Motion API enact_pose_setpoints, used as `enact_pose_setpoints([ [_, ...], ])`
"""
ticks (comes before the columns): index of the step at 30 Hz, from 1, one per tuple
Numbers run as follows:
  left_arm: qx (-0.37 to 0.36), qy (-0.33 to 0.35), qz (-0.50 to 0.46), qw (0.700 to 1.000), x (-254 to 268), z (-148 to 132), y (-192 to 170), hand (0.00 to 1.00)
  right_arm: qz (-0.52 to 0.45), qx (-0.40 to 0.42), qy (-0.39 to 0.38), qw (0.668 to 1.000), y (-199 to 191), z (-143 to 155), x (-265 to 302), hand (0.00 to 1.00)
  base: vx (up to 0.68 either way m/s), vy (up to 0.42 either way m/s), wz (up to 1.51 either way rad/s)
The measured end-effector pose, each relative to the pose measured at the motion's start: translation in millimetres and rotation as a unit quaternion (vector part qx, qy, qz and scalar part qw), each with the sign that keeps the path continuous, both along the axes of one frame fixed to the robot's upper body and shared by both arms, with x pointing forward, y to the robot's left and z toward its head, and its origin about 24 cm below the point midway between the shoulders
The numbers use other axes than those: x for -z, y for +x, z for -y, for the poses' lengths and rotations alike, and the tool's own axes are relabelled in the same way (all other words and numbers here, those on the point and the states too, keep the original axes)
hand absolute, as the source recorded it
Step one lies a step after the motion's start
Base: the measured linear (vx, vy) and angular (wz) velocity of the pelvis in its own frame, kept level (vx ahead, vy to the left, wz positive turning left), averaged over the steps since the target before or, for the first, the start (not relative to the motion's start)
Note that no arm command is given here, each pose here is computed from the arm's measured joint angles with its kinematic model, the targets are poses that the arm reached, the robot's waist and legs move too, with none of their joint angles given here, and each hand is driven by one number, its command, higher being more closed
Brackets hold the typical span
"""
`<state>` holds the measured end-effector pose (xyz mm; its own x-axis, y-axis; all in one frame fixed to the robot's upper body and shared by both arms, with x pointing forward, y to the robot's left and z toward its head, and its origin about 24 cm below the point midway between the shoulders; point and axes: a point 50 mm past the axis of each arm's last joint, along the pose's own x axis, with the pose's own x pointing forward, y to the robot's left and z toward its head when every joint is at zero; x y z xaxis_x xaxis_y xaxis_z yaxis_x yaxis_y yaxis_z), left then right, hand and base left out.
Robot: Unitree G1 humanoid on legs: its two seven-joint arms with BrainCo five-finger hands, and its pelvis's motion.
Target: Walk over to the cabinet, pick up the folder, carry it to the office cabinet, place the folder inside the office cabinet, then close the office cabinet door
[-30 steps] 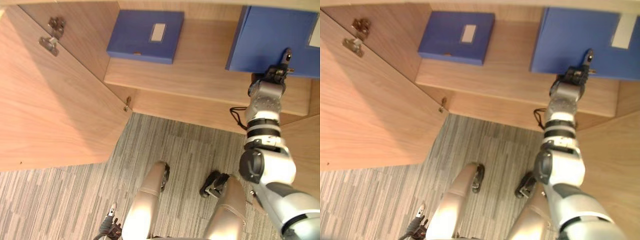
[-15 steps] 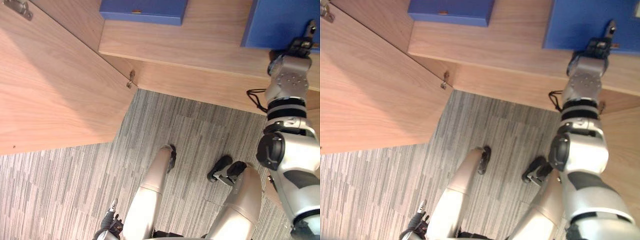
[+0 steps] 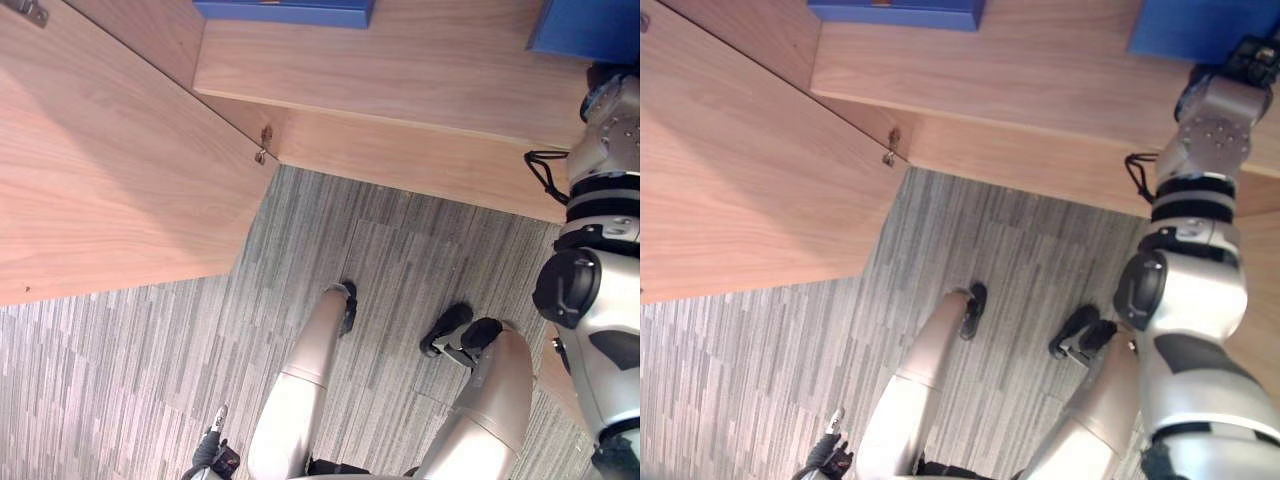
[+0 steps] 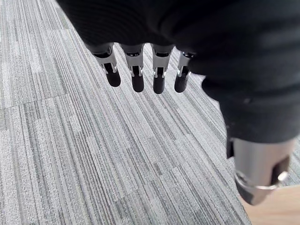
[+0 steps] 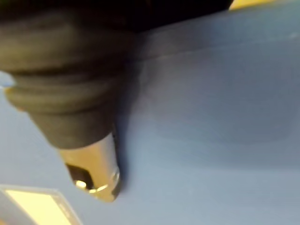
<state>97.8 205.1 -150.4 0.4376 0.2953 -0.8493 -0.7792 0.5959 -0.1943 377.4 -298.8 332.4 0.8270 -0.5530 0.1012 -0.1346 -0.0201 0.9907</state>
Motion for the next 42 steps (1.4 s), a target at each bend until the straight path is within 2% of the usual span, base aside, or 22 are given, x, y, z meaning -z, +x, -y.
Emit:
enact_pose_setpoints([
  [5, -0.022, 0.0, -0.008, 1.0, 1.8, -5.3, -6.5, 0.0, -0.013, 0.012, -0.089, 0.996, 0.7, -5.8, -6.8, 0.0, 0.05, -0.034, -0.01],
  [8, -0.021, -0.002, -0.011, 1.0, 2.6, -4.6, -7.7, 0.0, -0.037, 0.022, -0.179, 0.983, 2.6, -12.9, -11.1, 0.0, 0.05, -0.026, -0.01],
  [10, -0.019, -0.002, -0.012, 1.0, 2.9, -4.5, -8.2, 0.0, -0.063, 0.02, -0.274, 0.959, 6.5, -22.2, -12.8, 0.0, 0.06, -0.023, -0.02],
  [14, -0.007, 0.005, -0.011, 1.0, 2.4, -7.3, -8.1, 0.0, -0.114, -0.003, -0.405, 0.907, 16.9, -38.7, -4.5, 0.0, 0.04, -0.015, -0.04],
  [16, -0.007, 0.007, -0.01, 1.0, 2.0, -9.5, -8.2, 0.0, -0.138, -0.004, -0.439, 0.888, 20.5, -41.4, 1.9, 0.0, 0.04, -0.018, -0.03],
  [22, -0.01, 0.016, -0.008, 1.0, 0.4, -17.9, -8.8, 0.0, -0.172, -0.02, -0.48, 0.86, 26.6, -44.0, 15.2, 0.0, 0.05, -0.014, -0.04],
  [30, -0.018, 0.021, -0.004, 1.0, -0.7, -23.9, -10.3, 0.0, -0.184, -0.027, -0.498, 0.847, 28.8, -42.5, 24.5, 0.0, 0.05, -0.012, -0.07],
  [32, -0.017, 0.022, -0.003, 1.0, -0.8, -24.1, -10.1, 0.0, -0.205, -0.025, -0.533, 0.821, 30.1, -41.8, 33.1, 0.0, 0.07, -0.007, -0.09],
  [36, -0.014, 0.023, 0.004, 1.0, -1.6, -25.7, -9.3, 0.0, -0.232, -0.025, -0.622, 0.747, 32.2, -44.3, 46.0, 0.0, 0.07, -0.004, -0.08],
  [37, -0.012, 0.027, 0.008, 1.0, -2.5, -28.0, -8.7, 0.0, -0.237, -0.024, -0.654, 0.718, 32.2, -44.7, 49.7, 0.0, 0.06, -0.005, -0.06],
  [39, -0.007, 0.029, 0.014, 0.999, -3.4, -30.1, -7.8, 0.0, -0.241, -0.02, -0.693, 0.679, 30.8, -43.2, 52.8, 0.0, 0.06, -0.006, -0.07],
  [40, 0.001, 0.03, 0.019, 0.999, -4.6, -33.0, -6.6, 0.0, -0.238, -0.018, -0.735, 0.635, 27.8, -39.8, 54.9, 0.0, 0.05, -0.008, -0.04],
  [41, 0.005, 0.032, 0.021, 0.999, -5.1, -34.5, -6.5, 0.0, -0.237, -0.015, -0.754, 0.612, 26.5, -39.0, 55.3, 0.0, 0.07, -0.012, -0.03],
  [42, 0.011, 0.035, 0.024, 0.999, -6.0, -36.6, -6.4, 0.0, -0.239, -0.013, -0.785, 0.572, 24.4, -37.8, 56.7, 0.0, 0.05, -0.011, -0.02],
])
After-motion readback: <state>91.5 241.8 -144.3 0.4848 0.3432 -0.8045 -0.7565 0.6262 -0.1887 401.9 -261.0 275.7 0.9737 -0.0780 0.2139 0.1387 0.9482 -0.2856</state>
